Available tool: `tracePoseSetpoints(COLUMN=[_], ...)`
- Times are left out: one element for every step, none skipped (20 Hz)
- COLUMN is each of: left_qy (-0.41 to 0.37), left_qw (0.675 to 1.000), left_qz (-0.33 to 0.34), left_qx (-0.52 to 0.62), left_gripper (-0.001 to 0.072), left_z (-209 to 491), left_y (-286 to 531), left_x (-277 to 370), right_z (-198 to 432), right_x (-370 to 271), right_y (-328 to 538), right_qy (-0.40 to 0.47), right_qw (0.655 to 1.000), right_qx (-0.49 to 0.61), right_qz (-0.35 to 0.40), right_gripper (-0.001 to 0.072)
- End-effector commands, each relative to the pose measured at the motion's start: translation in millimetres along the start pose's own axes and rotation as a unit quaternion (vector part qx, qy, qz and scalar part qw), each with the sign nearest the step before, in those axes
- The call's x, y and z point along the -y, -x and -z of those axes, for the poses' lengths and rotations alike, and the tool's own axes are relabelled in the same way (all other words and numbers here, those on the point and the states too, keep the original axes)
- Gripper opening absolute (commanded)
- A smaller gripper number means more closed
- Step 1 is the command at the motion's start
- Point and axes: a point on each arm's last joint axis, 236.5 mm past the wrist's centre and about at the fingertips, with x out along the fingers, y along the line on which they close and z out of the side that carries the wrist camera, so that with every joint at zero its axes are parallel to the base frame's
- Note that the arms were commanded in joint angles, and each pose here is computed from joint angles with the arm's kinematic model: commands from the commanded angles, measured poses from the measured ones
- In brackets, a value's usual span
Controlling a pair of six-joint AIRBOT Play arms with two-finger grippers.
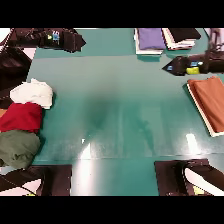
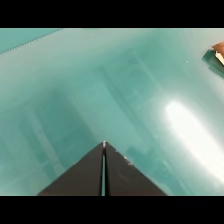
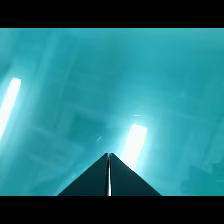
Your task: Fold the shirts.
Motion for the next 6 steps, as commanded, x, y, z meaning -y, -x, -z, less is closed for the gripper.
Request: tracePoseSetpoints(left_qy=[0.000,0.000,0.000,0.000,0.000,0.000], left_qw=[1.000,1.000,1.000,1.000,1.000,1.000], left_qz=[-0.001,0.000,-0.001,-0.001,-0.001,-0.001], left_qx=[0.002,0.002,0.002,0.002,0.002,0.002], left_gripper=[0.0026,0.0026,0.0026,0.0027,0.0026,0.0026], left_z=[-0.9,-0.9,-0.9,-0.9,-0.9,-0.9], left_y=[0.0,0.0,0.0,0.0,0.0,0.0], left_x=[-0.5,-0.4,-0.5,-0.5,-0.5,-0.5], right_z=[12.8,14.9,16.4,18.3,19.2,20.0], right_x=[-40.6,-44.7,-45.9,-48.1,-48.8,-48.9], right_y=[-13.7,-14.9,-15.5,-16.1,-16.3,-16.3], right_qy=[0.051,0.056,0.060,0.063,0.063,0.063], right_qw=[0.998,0.998,0.998,0.997,0.997,0.997], right_qx=[-0.018,-0.021,-0.023,-0.026,-0.028,-0.029], right_qz=[-0.027,-0.029,-0.029,-0.030,-0.031,-0.031], right_gripper=[0.0018,0.0018,0.0018,0.0018,0.0018,0.0018])
